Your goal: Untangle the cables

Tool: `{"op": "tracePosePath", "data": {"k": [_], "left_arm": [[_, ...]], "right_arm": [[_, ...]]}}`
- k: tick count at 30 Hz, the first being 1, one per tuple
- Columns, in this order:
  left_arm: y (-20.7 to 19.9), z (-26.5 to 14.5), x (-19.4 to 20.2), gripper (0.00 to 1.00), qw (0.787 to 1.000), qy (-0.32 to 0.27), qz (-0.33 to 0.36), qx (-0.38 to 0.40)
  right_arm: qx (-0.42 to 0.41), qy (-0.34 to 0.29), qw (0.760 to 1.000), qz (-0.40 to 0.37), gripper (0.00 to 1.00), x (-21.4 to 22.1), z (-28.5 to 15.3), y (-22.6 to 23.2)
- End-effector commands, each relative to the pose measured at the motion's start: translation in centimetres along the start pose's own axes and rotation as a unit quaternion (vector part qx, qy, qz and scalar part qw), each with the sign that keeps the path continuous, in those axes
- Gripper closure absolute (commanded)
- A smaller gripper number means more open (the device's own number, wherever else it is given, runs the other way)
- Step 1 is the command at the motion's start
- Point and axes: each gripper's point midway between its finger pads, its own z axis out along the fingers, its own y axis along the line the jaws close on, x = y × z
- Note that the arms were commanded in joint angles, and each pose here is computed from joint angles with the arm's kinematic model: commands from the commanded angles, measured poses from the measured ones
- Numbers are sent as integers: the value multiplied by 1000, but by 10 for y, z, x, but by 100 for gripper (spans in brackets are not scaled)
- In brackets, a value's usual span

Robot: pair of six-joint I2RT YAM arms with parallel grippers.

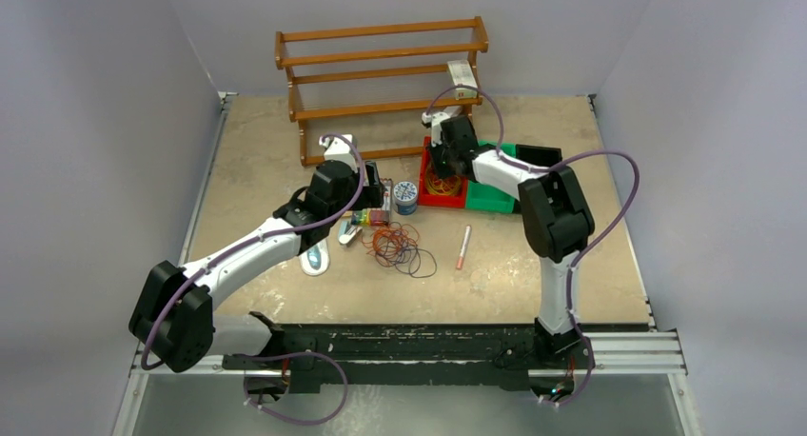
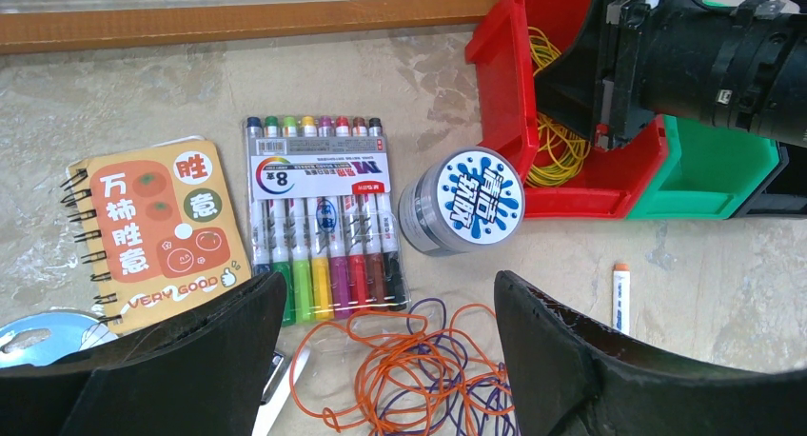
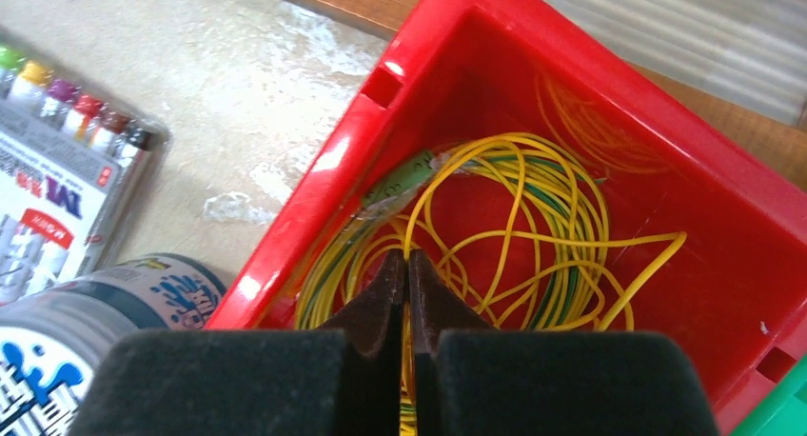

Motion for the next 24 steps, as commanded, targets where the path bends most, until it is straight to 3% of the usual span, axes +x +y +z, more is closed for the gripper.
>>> {"op": "tracePosePath", "data": {"k": [1, 8, 16, 24], "left_arm": [[-7, -4, -24, 20, 999, -31, -5, 11], [-6, -4, -22, 20, 1000, -29, -6, 9], [-5, -5, -21, 20, 999, -30, -7, 9], [-5, -4, -21, 20, 1000, -30, -7, 8]], "right_arm": [[34, -5, 999, 26, 100, -10, -1, -10], [40, -34, 998, 27, 100, -24, -16, -11], [30, -72, 997, 21, 76, -51, -40, -7], [25, -83, 996, 16, 59, -60, -51, -5]]}}
